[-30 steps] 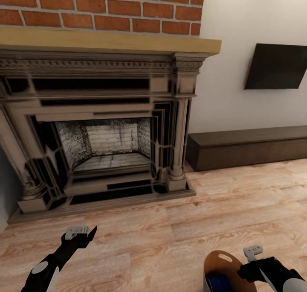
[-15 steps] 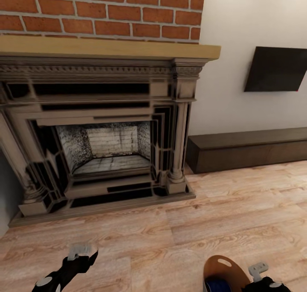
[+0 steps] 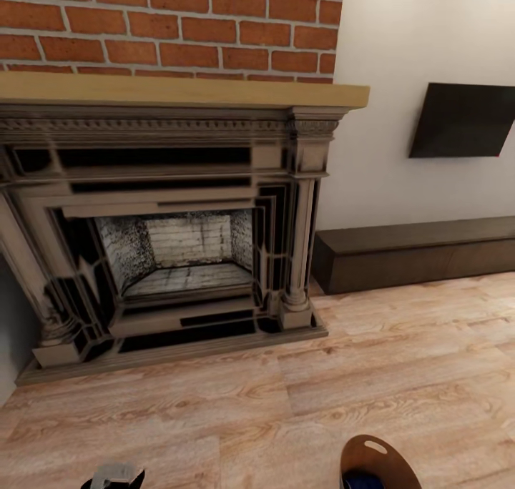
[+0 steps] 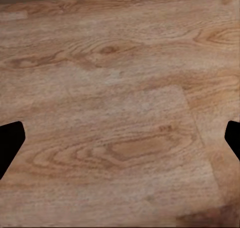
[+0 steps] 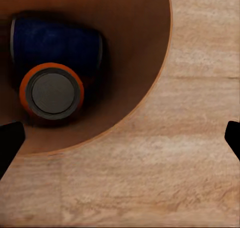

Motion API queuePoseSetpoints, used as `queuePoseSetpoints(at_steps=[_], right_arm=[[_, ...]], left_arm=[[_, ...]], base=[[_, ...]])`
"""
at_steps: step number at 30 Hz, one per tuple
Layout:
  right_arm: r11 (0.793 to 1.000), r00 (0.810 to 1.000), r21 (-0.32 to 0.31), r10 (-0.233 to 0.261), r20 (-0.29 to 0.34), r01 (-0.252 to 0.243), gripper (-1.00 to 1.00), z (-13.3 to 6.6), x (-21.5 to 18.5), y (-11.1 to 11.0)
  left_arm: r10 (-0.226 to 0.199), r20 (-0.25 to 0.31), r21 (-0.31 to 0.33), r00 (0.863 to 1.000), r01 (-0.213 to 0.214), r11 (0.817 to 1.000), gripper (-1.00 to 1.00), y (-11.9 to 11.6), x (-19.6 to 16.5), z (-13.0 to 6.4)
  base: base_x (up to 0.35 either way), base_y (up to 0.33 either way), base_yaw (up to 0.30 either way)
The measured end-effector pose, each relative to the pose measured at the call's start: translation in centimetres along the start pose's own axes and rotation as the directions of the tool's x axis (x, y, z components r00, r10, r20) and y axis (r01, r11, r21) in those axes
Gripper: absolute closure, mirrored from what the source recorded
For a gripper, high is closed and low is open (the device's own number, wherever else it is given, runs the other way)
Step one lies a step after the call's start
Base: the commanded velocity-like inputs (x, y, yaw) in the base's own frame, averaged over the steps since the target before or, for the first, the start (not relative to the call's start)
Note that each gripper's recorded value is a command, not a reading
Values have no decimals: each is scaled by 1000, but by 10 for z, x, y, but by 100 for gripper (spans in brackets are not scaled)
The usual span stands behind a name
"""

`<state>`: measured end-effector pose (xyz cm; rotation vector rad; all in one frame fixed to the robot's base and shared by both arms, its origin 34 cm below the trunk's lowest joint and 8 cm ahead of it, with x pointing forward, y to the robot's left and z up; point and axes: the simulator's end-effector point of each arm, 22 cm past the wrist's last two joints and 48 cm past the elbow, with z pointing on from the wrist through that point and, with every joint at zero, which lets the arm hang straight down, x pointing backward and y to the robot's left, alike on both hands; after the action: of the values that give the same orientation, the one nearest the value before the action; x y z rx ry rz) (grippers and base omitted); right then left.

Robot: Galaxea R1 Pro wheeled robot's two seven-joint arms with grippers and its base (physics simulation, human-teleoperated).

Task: Put the three can of soda from the living room inside the tash can in the kitchen.

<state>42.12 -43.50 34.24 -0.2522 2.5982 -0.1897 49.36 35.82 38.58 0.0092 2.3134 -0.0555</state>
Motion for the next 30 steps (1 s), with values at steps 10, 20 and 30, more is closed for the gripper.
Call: queuePoseSetpoints(at_steps=[10,20,30], right_arm=[[1000,1000,-24,18,-11,-18,-100,-33,48,13],[999,998,-17,43,-35,-43,-100,-67,86,23],[996,993,6,88,-78,-88,-100,-97,111,23]], left_arm=[[-13,-72,-167,997,1,986,-100,43,59,-43],[-37,-209,-220,977,-10,976,-100,49,112,-89],[-60,-392,-220,918,-30,975,-100,43,195,-171]], base=[[0,0,0],[0,0,0],[0,0,0]])
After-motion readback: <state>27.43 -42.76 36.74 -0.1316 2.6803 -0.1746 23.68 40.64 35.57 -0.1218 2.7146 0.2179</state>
